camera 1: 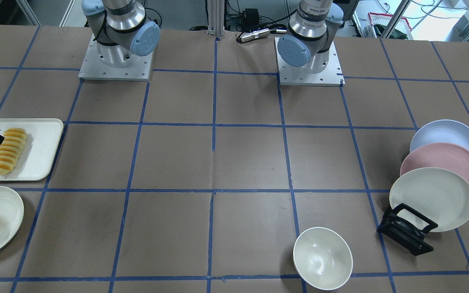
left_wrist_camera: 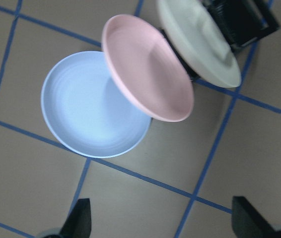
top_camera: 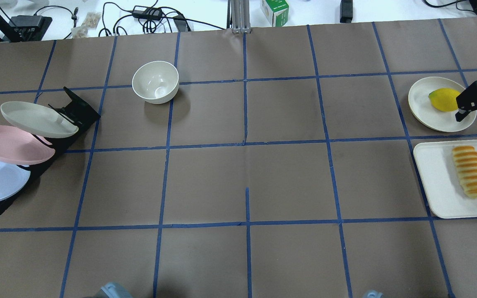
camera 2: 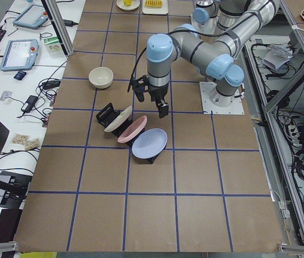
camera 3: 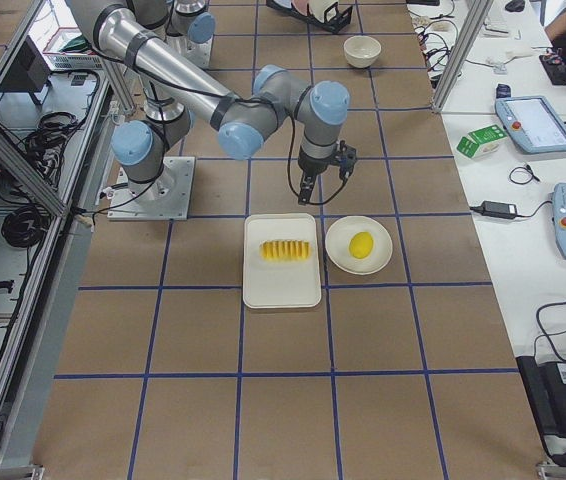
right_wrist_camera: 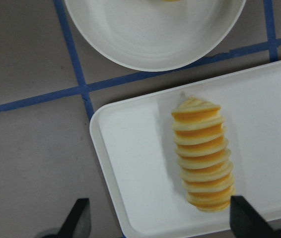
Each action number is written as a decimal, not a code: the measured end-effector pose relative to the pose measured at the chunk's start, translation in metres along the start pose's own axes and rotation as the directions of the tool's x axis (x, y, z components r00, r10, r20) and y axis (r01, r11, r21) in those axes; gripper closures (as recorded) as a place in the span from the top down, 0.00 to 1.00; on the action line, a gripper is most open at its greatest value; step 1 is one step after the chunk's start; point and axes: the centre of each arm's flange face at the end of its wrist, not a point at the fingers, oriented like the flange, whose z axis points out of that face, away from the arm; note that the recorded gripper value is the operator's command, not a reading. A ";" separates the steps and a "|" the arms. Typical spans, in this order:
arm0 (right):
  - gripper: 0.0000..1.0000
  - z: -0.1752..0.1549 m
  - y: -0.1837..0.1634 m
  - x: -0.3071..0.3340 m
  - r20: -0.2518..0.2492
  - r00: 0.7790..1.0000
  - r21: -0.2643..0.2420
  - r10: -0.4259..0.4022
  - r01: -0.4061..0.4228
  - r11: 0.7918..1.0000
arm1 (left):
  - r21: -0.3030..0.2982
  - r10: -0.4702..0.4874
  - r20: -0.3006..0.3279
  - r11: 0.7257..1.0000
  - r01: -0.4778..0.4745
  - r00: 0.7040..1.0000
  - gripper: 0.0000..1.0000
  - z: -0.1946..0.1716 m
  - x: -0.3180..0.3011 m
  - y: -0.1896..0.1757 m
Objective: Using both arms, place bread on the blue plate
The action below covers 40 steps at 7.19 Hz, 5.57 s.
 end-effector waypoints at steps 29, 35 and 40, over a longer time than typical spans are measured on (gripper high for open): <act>0.00 -0.098 -0.012 -0.188 0.000 0.998 -0.084 -0.061 0.061 0.995 | -0.206 -0.069 0.127 0.974 0.095 0.989 0.38 0.166 -0.063 -0.072; 0.00 -0.100 0.020 -0.299 -0.002 1.000 -0.072 0.018 -0.018 0.997 | -0.226 -0.070 0.120 0.969 0.096 0.990 0.00 0.179 -0.065 -0.077; 0.00 -0.088 0.028 -0.329 0.055 0.998 -0.099 0.017 -0.011 0.995 | -0.223 -0.027 0.160 0.973 0.063 0.987 0.00 0.126 -0.066 -0.064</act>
